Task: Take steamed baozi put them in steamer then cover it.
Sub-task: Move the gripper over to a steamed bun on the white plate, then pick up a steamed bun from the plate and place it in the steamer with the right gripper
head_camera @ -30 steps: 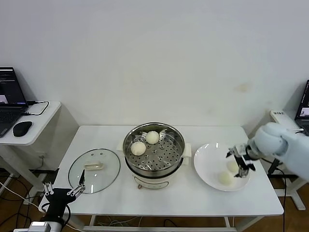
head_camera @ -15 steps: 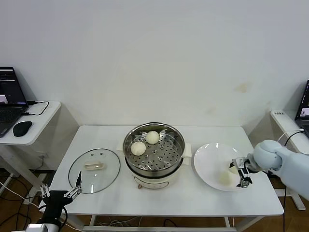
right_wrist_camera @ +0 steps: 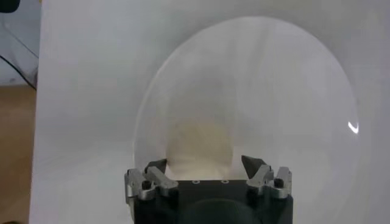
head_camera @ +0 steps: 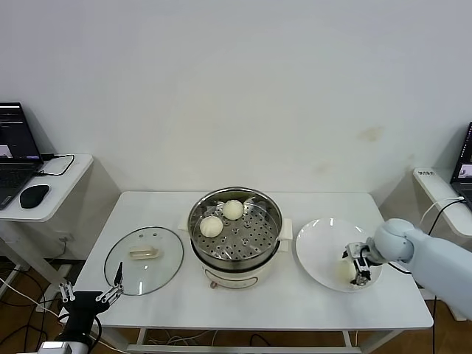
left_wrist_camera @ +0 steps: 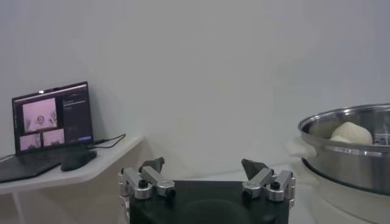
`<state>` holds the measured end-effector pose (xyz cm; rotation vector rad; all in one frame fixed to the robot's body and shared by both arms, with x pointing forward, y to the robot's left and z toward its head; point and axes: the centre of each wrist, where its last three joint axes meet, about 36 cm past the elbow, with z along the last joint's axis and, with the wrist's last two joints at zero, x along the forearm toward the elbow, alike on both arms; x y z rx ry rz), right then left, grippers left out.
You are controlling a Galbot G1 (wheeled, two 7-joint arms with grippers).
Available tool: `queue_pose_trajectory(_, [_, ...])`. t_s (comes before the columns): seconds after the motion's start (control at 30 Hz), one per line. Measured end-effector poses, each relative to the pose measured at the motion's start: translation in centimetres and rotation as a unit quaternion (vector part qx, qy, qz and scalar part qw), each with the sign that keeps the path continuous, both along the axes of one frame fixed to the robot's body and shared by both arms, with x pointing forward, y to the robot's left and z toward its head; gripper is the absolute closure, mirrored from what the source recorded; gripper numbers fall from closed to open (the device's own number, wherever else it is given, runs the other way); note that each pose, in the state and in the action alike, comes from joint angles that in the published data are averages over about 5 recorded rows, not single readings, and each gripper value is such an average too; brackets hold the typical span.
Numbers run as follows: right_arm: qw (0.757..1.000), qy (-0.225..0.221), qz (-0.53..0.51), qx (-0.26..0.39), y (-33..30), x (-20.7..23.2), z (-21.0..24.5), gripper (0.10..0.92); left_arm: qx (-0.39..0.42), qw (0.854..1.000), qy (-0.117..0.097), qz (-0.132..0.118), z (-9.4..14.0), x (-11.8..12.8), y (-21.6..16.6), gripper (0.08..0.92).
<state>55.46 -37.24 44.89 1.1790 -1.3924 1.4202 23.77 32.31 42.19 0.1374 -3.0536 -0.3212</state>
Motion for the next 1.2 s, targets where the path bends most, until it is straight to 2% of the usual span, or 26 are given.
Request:
queue_pose_trajectory(0.23, [1.0,0.002,-0.006,-0.001,-0.1,0.3,-0.1,0.392,-0.001,1.0,0.0,0.001,-0.1,0.1,0.0,0.177])
queue_pose_trajectory(0.7, [1.0,0.005,-0.008,0.005,-0.5,1.0,2.3,0.427,-0.001,1.0,-0.002,0.001,-0.1,0.2,0.0,0.177])
queue_pose_trajectory(0.9, [1.0,-0.006,-0.006,0.012,-0.3,1.9,5.6,0.428,0.001,1.0,-0.008,-0.002,0.3,0.4,0.0,0.177])
queue_pose_trajectory(1.2, [0.998,-0.044,0.007,0.038,1.7,4.9,13.2,0.428,0.001,1.0,-0.012,-0.007,0.6,0.7,-0.1,0.177])
